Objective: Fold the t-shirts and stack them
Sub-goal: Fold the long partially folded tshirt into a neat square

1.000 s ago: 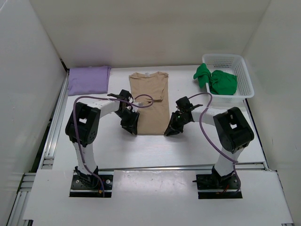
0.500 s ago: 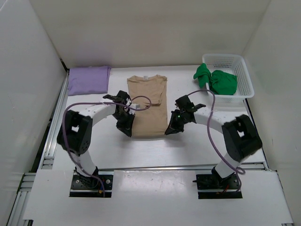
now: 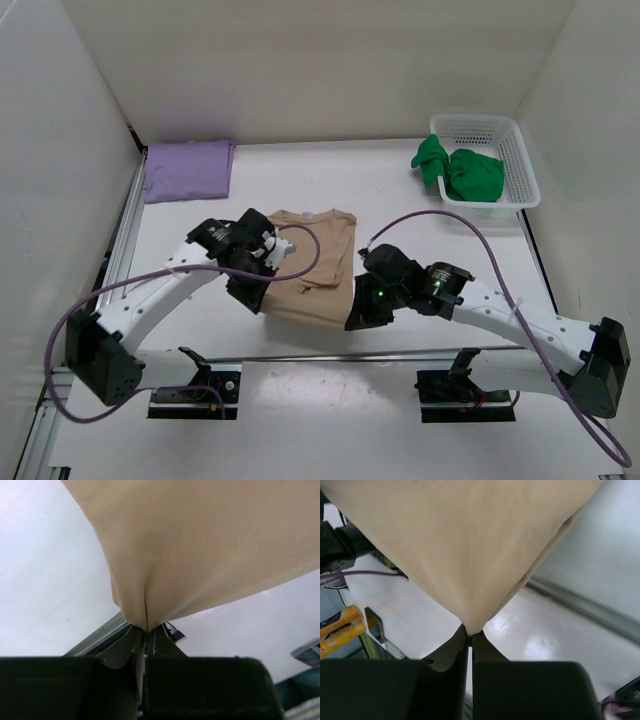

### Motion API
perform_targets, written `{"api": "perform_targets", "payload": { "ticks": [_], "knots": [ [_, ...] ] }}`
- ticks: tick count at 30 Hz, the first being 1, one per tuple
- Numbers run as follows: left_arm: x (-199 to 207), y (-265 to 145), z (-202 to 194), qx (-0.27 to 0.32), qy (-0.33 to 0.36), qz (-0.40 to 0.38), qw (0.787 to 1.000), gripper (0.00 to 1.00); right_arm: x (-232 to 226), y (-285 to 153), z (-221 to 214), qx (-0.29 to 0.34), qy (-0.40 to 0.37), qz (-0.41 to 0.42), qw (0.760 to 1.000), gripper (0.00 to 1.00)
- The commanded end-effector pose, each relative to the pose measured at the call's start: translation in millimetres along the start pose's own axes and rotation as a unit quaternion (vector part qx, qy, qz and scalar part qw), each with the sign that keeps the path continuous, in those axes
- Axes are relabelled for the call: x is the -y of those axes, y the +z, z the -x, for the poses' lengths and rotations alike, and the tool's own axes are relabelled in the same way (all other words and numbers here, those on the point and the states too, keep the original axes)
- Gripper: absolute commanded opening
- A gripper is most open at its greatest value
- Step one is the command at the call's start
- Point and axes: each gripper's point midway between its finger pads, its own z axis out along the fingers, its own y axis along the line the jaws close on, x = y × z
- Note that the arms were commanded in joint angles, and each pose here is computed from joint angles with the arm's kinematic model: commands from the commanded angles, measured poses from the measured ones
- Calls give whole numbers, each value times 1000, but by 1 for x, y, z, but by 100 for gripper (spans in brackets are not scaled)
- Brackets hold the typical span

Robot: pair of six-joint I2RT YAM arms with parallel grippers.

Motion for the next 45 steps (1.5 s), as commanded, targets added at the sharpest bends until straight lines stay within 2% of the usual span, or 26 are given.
{"api": "perform_targets", "payload": {
  "ticks": [1, 6, 10, 12, 18, 20, 23, 29, 36, 39, 40, 41, 42, 43, 45],
  "knots": [
    [-12, -45, -19, 28, 9, 56, 998, 10, 2, -19, -6, 24, 33, -44, 998, 0],
    [-13, -65, -2, 72, -2, 51, 996, 10, -15, -36, 12, 54, 30, -38, 997, 0],
    [-20, -62, 20, 53, -30, 43, 997, 10, -12, -32, 48, 60, 32, -64, 996, 0],
    [-25, -65, 35, 61, -46, 34, 996, 10, -7, -24, 61, 47, 35, -72, 996, 0],
    [-60, -55, 97, 94, -92, 31, 991, 10, 10, -12, 102, 29, 65, -80, 994, 0],
    [-68, -45, 113, 80, -109, 11, 991, 10, 12, -11, 112, 27, 81, -77, 993, 0],
    [-81, -48, 143, 97, -120, -1, 988, 10, 23, -2, 132, 20, 108, -78, 991, 0],
    [-96, -26, 165, 80, -135, -15, 988, 10, 39, 10, 148, 3, 139, -83, 987, 0],
    [-133, -6, 196, 100, -163, -25, 981, 10, 65, 36, 187, 21, 194, -83, 977, 0],
    [-150, 9, 205, 104, -173, -22, 979, 18, 78, 51, 206, 22, 213, -83, 973, 0],
    [-153, 11, 211, 111, -171, -21, 979, 20, 83, 57, 220, 27, 218, -83, 972, 7],
    [-156, 15, 219, 123, -167, -23, 978, 23, 83, 62, 226, 27, 218, -83, 972, 7],
    [-164, 22, 222, 126, -171, -21, 977, 36, 91, 63, 236, 35, 224, -90, 970, 8],
    [-167, 21, 228, 138, -167, -19, 976, 43, 106, 71, 243, 38, 235, -107, 965, 15],
    [-191, 27, 243, 166, -171, 3, 971, 51, 124, 75, 264, 55, 246, -122, 960, 19]
  ]
}}
